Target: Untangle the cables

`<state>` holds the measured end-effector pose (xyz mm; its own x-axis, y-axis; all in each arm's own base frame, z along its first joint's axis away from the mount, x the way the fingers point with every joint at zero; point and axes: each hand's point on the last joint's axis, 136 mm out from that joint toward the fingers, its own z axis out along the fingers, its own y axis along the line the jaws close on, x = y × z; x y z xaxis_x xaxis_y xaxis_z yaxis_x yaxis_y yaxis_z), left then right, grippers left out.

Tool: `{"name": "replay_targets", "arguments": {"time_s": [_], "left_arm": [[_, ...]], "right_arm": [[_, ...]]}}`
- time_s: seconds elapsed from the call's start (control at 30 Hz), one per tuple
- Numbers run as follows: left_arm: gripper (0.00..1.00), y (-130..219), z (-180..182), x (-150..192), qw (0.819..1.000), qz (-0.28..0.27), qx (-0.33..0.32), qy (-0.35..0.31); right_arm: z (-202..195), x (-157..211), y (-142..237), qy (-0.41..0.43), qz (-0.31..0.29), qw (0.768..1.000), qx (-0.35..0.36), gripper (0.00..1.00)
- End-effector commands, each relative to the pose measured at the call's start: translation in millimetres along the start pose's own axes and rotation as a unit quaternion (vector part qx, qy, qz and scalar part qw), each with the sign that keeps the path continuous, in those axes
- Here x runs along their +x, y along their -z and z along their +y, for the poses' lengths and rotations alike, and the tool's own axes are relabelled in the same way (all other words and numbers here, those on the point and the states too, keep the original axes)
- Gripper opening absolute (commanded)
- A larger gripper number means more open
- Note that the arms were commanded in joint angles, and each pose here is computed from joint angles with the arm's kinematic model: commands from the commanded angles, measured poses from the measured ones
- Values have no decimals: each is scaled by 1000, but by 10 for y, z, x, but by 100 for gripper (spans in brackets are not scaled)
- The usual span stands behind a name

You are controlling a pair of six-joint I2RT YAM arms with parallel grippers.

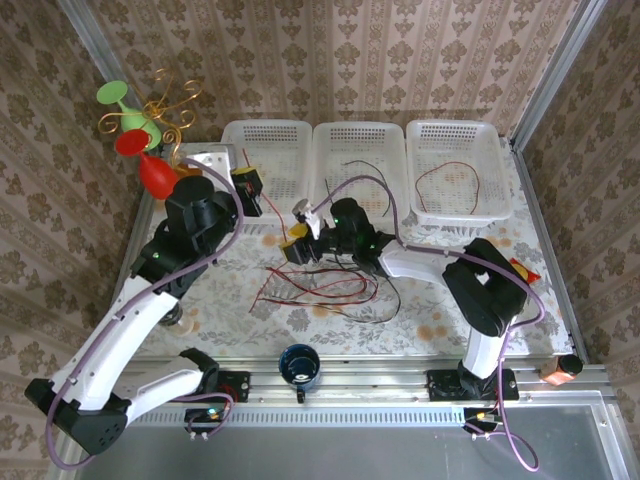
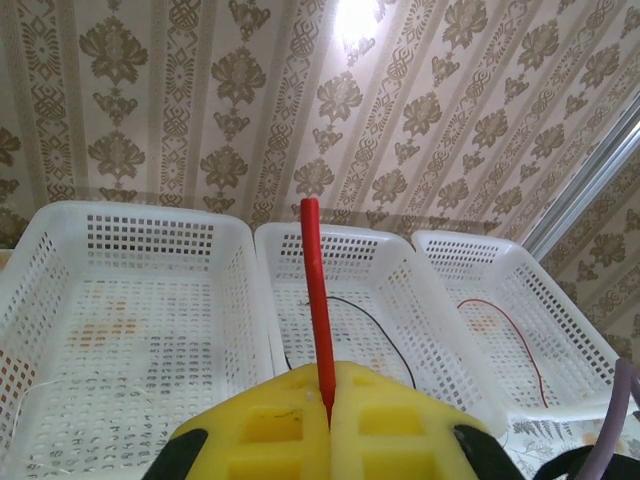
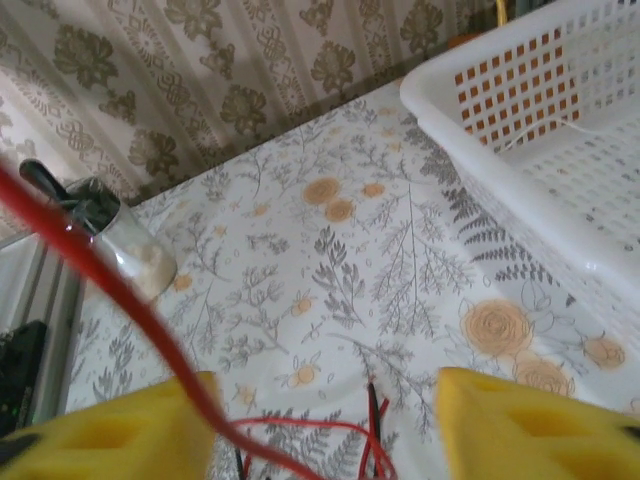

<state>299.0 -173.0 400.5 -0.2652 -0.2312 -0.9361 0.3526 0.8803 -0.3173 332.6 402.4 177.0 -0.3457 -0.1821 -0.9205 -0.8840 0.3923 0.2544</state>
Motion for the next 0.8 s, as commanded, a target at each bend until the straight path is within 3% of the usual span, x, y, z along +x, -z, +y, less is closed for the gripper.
{"name": "replay_targets", "arguments": {"time_s": [0.0, 0.13, 0.23, 0.27, 0.4, 0.47, 0.53, 0.77], "left_arm": [[0, 141, 0, -146, 1000, -19, 6, 13], [0, 188, 69, -122, 1000, -18, -4, 17], [0, 238, 142, -95, 1000, -20, -14, 20], [6, 256, 165, -93, 999, -22, -17, 21], [62, 325, 208, -82, 999, -27, -17, 21], [74, 331, 215, -64, 999, -25, -17, 19], [80, 321, 253, -27, 999, -21, -24, 13], [82, 197, 245, 97, 1000, -9, -15, 22]], "right_arm": [[10, -299, -51, 16, -32, 999, -1, 39], [34, -353, -20, 15, -21, 1000, -4, 0], [36, -532, 107, 18, -40, 999, 10, 0], [25, -598, 154, 17, -49, 999, 18, 0], [-62, -1023, 497, 23, -82, 995, 58, 0], [-128, -1184, 673, 35, -86, 992, 85, 0], [-227, -1397, 903, 46, -102, 987, 117, 0], [-749, -2012, 1908, 61, -138, 954, 259, 0]]}}
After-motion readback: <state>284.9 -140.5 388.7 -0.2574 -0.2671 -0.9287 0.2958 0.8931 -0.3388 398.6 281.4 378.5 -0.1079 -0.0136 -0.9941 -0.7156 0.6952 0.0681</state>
